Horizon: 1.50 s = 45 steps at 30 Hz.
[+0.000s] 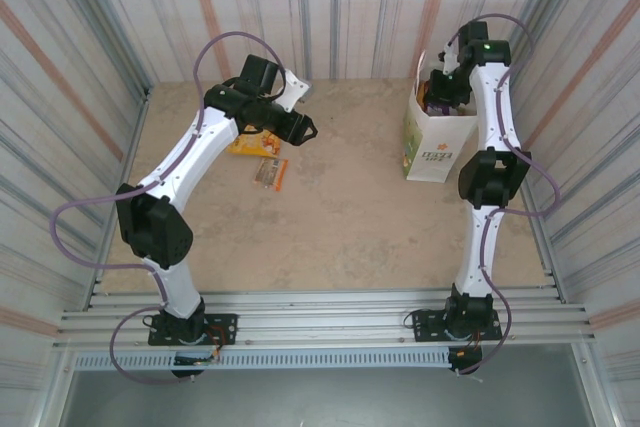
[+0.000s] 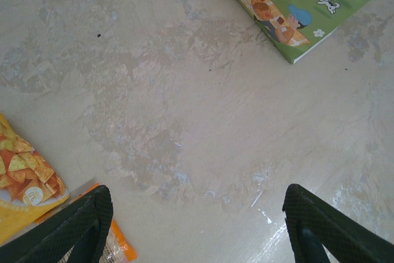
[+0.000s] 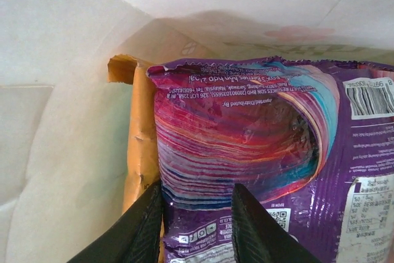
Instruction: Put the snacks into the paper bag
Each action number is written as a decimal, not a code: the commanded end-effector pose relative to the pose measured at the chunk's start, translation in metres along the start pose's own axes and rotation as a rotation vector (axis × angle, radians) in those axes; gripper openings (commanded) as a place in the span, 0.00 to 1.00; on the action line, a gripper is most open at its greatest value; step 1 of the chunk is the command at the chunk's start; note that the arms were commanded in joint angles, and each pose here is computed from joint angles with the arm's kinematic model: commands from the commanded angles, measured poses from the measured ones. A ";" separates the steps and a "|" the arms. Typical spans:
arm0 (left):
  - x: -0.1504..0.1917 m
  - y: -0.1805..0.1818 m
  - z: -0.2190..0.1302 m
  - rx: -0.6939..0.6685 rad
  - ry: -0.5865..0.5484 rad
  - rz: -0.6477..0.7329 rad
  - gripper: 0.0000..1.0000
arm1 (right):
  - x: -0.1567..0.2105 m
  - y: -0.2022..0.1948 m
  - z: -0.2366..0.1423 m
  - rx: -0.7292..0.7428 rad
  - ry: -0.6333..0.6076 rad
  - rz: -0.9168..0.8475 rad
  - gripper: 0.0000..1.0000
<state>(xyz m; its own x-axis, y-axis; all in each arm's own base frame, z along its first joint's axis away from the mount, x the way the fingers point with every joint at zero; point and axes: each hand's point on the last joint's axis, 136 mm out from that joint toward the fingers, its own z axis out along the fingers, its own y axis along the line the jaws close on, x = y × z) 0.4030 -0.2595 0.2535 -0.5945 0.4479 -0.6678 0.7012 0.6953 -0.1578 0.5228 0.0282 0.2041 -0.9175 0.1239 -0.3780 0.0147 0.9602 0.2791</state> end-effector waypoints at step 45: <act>0.132 0.167 -0.002 -0.003 -0.116 -0.981 0.60 | 0.198 0.253 -0.088 -0.479 -0.353 -0.296 0.52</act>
<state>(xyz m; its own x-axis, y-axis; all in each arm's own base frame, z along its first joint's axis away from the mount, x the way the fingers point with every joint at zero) 0.4191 -0.0951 0.1444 -0.8949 -0.3192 -0.3120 -0.0422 0.7564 -0.6527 0.2973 0.2574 0.2791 -0.6819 -0.0239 -0.7311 -0.4826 0.7657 0.4251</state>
